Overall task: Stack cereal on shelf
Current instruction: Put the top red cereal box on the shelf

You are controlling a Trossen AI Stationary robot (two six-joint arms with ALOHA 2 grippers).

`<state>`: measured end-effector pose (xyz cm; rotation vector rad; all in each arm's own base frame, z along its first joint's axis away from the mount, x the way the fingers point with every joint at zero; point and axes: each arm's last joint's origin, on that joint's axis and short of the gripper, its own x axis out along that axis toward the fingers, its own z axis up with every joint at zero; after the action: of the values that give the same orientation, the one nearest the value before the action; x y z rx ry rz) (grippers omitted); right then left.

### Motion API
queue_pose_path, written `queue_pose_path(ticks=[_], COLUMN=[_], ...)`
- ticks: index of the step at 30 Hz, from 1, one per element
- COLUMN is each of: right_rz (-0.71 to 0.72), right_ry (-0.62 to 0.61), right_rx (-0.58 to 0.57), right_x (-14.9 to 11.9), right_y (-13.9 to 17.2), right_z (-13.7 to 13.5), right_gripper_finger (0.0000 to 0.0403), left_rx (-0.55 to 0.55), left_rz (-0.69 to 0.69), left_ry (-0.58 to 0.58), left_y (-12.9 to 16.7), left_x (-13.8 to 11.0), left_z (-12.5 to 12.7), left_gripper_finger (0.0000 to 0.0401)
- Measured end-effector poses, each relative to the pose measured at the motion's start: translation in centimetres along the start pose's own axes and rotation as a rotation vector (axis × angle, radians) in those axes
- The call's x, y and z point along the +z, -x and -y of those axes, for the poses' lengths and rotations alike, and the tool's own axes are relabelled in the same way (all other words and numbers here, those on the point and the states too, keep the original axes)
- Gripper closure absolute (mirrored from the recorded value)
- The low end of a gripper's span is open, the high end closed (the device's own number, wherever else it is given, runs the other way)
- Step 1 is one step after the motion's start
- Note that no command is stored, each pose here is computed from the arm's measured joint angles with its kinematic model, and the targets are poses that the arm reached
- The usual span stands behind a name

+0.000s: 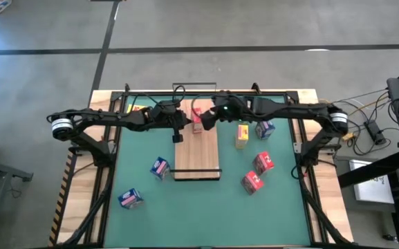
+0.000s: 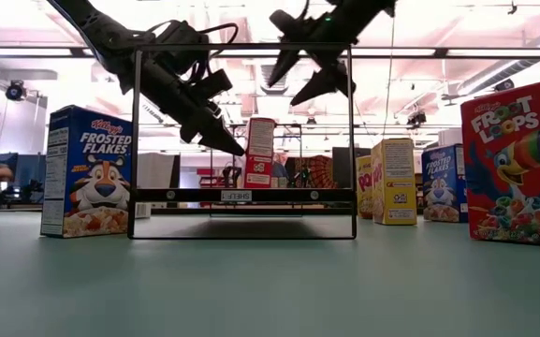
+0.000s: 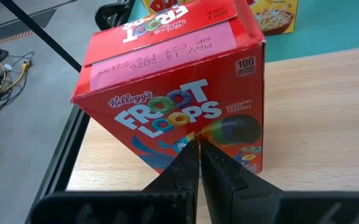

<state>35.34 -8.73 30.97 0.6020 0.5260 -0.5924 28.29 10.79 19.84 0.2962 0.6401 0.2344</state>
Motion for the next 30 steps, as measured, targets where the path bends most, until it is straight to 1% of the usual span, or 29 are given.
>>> queue_pose_path(ticks=[3,6,11,18,24,30], right_rz=[-0.016,-0.042,-0.065,-0.063,-0.077,-0.085], right_ry=[-0.015,-0.015,-0.012,0.001,0.020,0.027], right_rx=[-0.011,-0.030,-0.050,-0.089,-0.111,-0.124], right_x=[0.4,0.5,0.5,0.2,-0.5,-0.8], right_y=[-1.4,-2.8,-4.7,-5.9,-7.1,-7.6], right_z=[-0.6,-1.0,-1.5,-1.4,-1.4,-1.3], right_gripper_finger=[0.0103,0.0096,0.0095,0.0096,0.0106,0.0127], left_rx=[-0.001,-0.007,-0.010,-0.007,-0.004,-0.002], left_rz=[-0.001,-0.015,-0.021,-0.014,-0.008,-0.004], left_ry=[-0.014,-0.019,-0.020,-0.020,-0.017,-0.017], left_y=[0.0,0.0,0.0,0.0,0.0,0.0], left_x=[0.0,-0.2,-0.2,-0.2,-0.1,-0.1], left_z=[0.0,0.1,0.1,0.1,0.1,0.0], left_gripper_finger=[0.0401,0.0401,0.0401,0.0401,0.0401,0.0401])
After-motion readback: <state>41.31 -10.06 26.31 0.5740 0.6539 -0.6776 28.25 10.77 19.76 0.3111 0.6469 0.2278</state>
